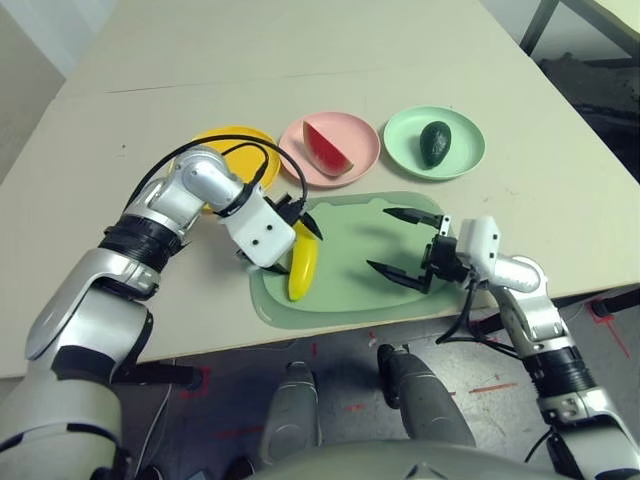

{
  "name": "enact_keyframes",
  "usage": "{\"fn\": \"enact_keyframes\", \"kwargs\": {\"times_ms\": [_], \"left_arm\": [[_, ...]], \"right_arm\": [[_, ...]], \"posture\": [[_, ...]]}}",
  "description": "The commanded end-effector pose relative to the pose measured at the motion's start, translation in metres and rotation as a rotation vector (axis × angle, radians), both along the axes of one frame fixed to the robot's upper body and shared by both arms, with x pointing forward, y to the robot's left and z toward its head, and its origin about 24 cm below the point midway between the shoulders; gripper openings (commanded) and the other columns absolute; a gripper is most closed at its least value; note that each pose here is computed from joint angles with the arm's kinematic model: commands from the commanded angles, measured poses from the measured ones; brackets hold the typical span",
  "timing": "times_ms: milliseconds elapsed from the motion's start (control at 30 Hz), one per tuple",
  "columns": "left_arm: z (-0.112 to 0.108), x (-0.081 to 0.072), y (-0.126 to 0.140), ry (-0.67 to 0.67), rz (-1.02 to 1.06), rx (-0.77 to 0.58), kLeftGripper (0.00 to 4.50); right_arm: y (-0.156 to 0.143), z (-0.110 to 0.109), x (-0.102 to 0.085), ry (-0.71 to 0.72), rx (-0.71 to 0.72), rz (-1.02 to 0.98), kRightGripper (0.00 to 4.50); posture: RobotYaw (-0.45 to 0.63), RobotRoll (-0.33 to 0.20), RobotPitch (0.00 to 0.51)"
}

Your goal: Place the fruits into color-matched plates.

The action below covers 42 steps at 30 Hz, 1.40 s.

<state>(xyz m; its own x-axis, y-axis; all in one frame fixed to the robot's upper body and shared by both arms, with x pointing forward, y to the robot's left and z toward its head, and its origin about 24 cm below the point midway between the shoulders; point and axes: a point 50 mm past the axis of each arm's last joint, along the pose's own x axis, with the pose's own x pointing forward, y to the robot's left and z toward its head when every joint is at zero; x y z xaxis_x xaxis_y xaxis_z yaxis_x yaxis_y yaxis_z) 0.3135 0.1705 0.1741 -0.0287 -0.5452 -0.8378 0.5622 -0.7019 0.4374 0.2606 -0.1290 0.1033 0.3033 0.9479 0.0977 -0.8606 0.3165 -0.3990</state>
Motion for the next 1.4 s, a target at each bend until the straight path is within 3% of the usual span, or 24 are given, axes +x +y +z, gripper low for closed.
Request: {"fn": "enact_keyframes", "kwargs": {"times_ms": [33,100,300,467,633,733,867,1033,1400], "left_arm": [[-0.004,-0.001,0.004,0.026,0.011,0.036,1.98],[0.0,0.0,0.006,0.023,0.021,0.034,1.56],[0.031,0.009,0.023,-0.055,0.112,0.014,1.56],[0.062,0.018,0.05,-0.151,0.236,0.005,1.56],[0.076,0.024,0.079,-0.244,0.389,0.004,1.56],[0.073,0.027,0.091,-0.283,0.453,0.008,1.56],[0.048,0.031,0.111,-0.295,0.603,0.003,1.56],[0.029,0.036,0.117,-0.354,0.676,0.001,1.56],[0.019,0.047,0.129,-0.505,0.842,0.002,1.56]], "right_arm": [[0.002,-0.002,-0.006,-0.001,-0.015,0.031,4.5],[0.002,-0.002,-0.006,-0.002,-0.021,0.042,4.5],[0.004,-0.003,-0.007,0.021,-0.002,0.069,4.5],[0.001,-0.002,-0.006,0.117,0.092,0.02,4.5],[-0.001,-0.005,-0.01,0.215,0.116,0.003,4.5],[-0.001,-0.007,-0.011,0.229,0.108,-0.003,4.5],[0.001,-0.007,-0.014,0.235,0.099,-0.01,4.5],[-0.004,-0.006,-0.016,0.234,0.078,-0.028,4.5],[-0.005,-0.007,-0.02,0.237,0.066,-0.05,4.5]], "posture": [[-0.13,0.0,0.202],[-0.13,0.0,0.202],[-0.11,0.0,0.206],[-0.1,0.0,0.207],[-0.09,0.0,0.208],[-0.09,0.0,0.207],[-0.09,0.0,0.207],[-0.12,0.0,0.207],[-0.14,0.0,0.206]]}}
